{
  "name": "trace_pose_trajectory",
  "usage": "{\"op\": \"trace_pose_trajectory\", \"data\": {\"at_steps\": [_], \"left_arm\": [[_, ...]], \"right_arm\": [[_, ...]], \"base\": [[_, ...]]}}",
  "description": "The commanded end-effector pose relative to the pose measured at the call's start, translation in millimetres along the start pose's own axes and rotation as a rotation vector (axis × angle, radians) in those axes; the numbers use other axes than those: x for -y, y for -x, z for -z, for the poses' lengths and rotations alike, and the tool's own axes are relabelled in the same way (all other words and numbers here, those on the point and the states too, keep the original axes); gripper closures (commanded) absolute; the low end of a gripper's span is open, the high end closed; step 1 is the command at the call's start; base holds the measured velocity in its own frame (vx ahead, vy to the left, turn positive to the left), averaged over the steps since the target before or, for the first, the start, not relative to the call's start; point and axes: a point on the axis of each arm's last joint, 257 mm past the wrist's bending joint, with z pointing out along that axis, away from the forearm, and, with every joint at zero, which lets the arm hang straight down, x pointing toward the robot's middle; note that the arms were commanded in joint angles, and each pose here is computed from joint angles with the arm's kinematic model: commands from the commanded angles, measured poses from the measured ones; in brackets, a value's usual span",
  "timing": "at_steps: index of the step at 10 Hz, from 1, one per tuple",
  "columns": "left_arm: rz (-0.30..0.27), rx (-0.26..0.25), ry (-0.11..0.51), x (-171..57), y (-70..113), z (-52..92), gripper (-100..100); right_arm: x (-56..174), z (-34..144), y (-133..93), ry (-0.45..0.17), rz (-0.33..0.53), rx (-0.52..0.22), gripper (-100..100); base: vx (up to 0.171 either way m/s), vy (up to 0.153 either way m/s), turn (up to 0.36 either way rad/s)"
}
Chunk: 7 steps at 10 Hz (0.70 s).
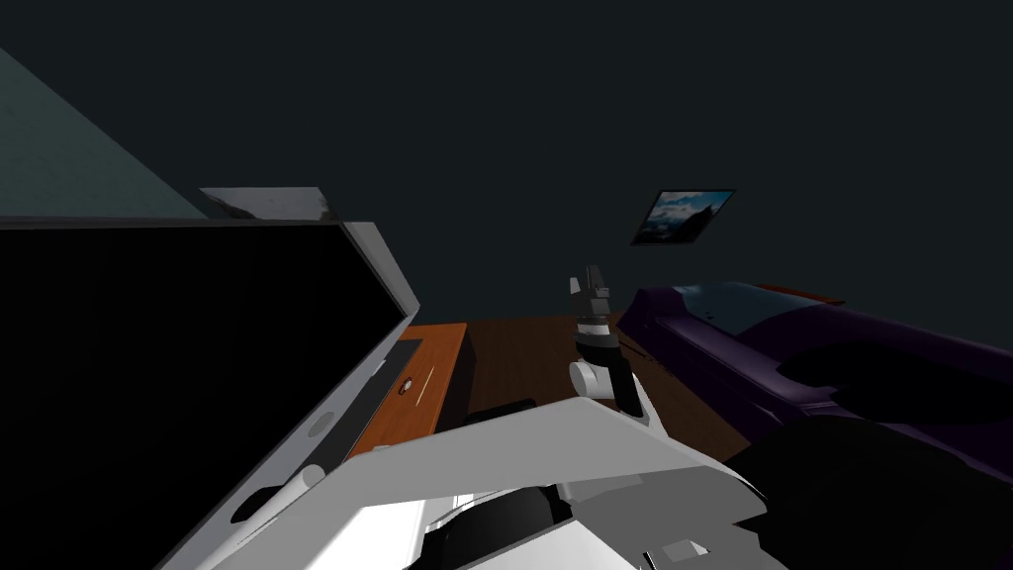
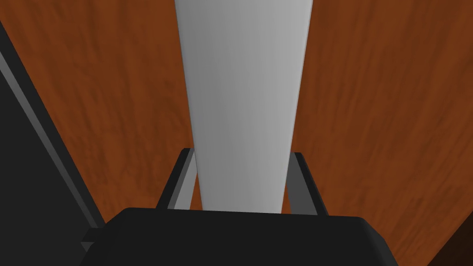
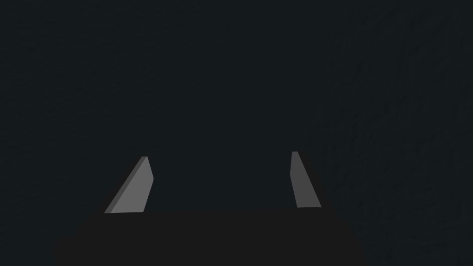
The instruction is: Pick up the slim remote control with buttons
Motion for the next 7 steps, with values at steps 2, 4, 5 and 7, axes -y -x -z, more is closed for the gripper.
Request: {"op": "trace_pose_trajectory", "data": {"at_steps": [2,4,5,7], "left_arm": [[0.004,0.009,0.013,2,-0.1,5.1,100],[0.008,0.011,0.013,8,-3.0,11.9,100],[0.010,0.012,0.014,12,-4.8,16.6,100],[0.009,0.011,0.014,11,-3.4,14.6,0]], "right_arm": [[0,0.0,0,0.000,0.000,0.000,0],[0,0.0,0,0.000,0.000,0.000,0],[0,0.0,0,0.000,0.000,0.000,0],[0,0.0,0,0.000,0.000,0.000,0]], "base": [[0.005,0.004,0.004],[-0.002,0.002,-0.005],[-0.004,0.004,-0.013],[0.000,0.000,0.000]]}}
